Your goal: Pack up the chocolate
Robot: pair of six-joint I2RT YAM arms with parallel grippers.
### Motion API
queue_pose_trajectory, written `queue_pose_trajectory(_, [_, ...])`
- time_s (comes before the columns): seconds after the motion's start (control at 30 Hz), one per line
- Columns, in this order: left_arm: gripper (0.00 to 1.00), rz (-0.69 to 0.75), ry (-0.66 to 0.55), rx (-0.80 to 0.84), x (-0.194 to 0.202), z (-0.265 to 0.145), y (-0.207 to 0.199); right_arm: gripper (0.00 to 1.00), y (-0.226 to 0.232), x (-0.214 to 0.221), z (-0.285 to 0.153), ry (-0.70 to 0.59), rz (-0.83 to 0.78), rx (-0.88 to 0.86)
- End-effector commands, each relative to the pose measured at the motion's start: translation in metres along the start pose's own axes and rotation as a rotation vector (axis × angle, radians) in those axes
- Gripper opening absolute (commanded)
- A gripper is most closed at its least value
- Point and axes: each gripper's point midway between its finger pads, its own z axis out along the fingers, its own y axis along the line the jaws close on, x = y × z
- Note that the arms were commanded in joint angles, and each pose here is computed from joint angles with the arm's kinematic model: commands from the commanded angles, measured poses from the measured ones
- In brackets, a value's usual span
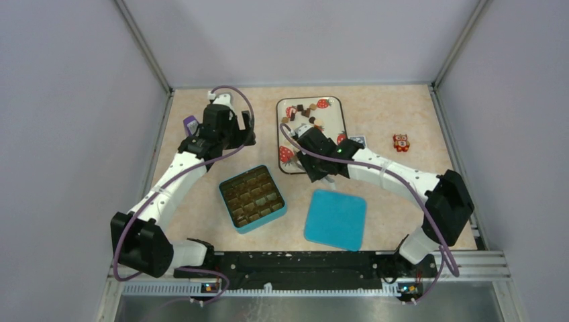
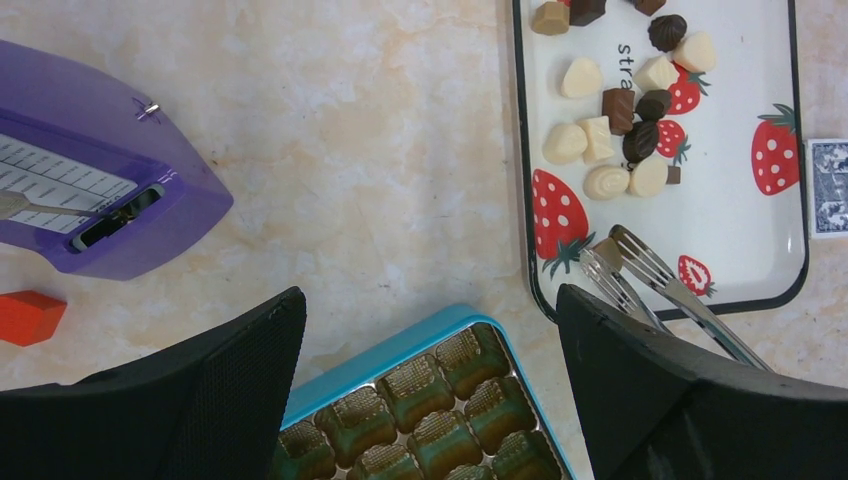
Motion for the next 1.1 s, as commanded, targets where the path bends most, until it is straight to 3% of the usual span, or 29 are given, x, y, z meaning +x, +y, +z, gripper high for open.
queue_pose_trajectory(0.0, [0.99,-0.003,-0.074,-0.026,-0.021,-0.007,0.004,0.12,0.005,-0.042,-0.035,-0.147,0.041,-0.038])
queue_pose_trajectory(0.63, [0.99,-0.053,-0.109,-0.035,-0.041,-0.014,0.016,0.1,0.014,-0.058,-0.064,-0.22,0.034,-0.106])
queue_pose_trajectory(1.07, [0.99,-0.114,-0.209,-0.083,-0.085,-0.046,0.054,0.1,0.092,-0.073,-0.071,-0.258,-0.1,-0.281])
